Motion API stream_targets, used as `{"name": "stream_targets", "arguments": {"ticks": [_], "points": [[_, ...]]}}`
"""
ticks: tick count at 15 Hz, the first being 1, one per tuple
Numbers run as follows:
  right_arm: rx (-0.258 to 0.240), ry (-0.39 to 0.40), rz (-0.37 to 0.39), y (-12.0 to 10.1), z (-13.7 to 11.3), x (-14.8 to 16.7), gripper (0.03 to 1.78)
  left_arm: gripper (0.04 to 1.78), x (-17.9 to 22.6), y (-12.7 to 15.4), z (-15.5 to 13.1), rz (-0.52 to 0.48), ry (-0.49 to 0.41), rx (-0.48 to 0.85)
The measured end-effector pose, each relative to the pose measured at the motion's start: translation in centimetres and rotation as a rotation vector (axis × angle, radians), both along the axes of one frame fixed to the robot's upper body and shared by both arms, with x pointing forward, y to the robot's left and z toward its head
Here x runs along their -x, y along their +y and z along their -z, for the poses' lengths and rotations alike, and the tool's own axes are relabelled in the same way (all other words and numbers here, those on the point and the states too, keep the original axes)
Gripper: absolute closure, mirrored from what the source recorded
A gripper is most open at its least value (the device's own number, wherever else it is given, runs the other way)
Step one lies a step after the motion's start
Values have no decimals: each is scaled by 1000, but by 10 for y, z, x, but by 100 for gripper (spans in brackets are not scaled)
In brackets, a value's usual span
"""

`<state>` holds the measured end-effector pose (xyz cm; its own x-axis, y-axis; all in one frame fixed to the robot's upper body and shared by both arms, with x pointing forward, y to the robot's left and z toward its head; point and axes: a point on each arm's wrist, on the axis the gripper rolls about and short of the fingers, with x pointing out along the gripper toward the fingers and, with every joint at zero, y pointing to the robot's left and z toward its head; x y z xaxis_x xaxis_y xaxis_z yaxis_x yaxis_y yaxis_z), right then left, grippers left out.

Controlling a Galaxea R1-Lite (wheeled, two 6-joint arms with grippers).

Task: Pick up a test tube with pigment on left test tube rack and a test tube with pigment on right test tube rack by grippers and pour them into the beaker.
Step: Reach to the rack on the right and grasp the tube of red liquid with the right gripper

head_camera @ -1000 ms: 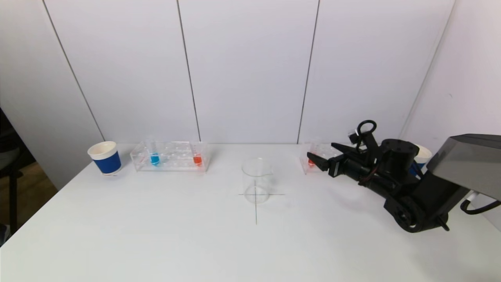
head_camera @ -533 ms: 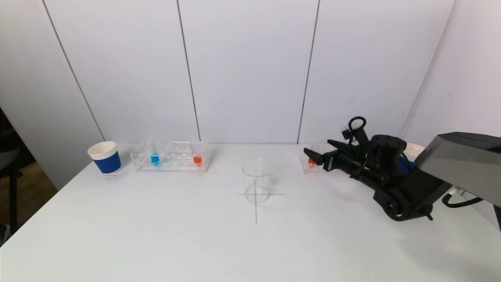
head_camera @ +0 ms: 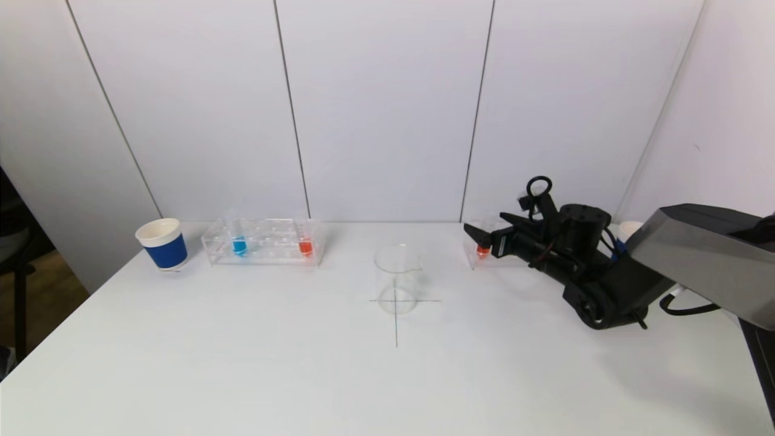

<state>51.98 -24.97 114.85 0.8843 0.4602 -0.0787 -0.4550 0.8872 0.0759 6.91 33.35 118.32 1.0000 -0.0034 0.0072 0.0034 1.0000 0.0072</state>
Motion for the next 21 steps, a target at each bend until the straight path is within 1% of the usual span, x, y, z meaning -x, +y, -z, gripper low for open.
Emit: {"name": "stream_targets", "arguments": {"ticks": [9,17,21], "points": [[2,4,7,0,9,-2,4,6,0,0,0,0,0,0],[2,4,9,1,8,-3,4,6,0,0,0,0,0,0],[0,-9,8,2,5,-7,4,6,0,0,0,0,0,0]]}}
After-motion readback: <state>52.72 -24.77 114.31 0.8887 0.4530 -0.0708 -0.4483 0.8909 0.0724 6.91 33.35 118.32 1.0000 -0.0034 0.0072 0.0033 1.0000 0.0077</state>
